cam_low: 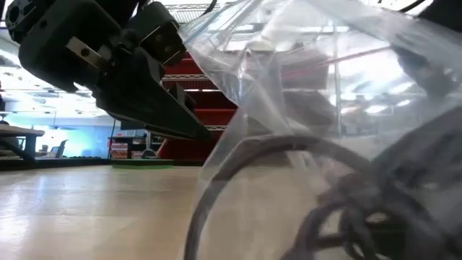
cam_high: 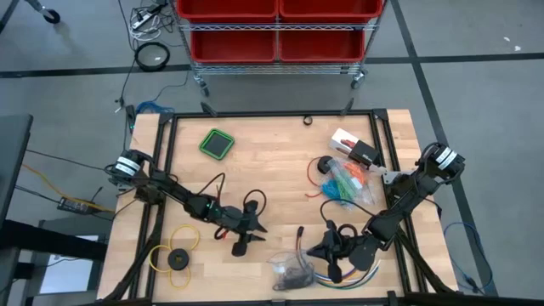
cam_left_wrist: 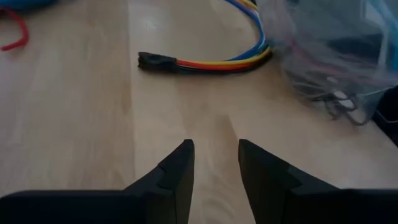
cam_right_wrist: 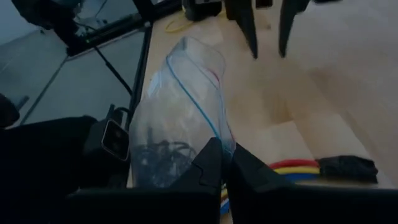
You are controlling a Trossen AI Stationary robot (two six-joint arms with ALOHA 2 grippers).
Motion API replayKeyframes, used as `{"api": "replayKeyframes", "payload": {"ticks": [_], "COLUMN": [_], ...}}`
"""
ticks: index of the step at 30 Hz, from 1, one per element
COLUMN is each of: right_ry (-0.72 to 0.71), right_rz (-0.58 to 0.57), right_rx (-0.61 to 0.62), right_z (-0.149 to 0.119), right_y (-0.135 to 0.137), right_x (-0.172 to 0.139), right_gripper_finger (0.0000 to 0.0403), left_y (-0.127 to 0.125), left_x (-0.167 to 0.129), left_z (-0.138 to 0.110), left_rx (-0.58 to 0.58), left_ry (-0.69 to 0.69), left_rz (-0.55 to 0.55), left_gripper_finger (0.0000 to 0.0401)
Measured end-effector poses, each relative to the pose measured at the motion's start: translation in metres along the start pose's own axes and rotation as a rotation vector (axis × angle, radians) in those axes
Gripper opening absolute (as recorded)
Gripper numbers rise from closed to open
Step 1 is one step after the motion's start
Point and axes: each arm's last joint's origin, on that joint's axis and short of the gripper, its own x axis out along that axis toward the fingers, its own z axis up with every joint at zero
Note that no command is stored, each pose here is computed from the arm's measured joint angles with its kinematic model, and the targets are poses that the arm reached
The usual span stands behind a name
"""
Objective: Sort rubber bands
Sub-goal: Close the transparent zip bag
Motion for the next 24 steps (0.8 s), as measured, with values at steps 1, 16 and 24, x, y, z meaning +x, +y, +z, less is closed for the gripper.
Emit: {"api": "replayKeyframes", "payload": {"ticks": [1,16,24], "right_ry": [-0.011,-0.031,-0.115], "right_rz": [-0.004,-0.054,-0.051], "right_rx": [0.0,-0.029,-0.09], "right_z": [0.001,0.008,0.026], "right_y": [0.0,-0.009,-0.014], "right_x": [0.0,0.007,0.015], "right_gripper_finger": [0.0008,0.0099,0.0097], "left_y": [0.0,-0.004,-0.004], "left_x": [0.0,0.016,0.019], "left_z": [0.0,-0.024,-0.027], "left_rx": [-0.01,-0.074,-0.129], "left_ry": [0.003,0.063,0.056], "left_rz": [-0.01,-0.033,-0.058], "left_gripper_finger": [0.0133,0.0133,0.0133]}}
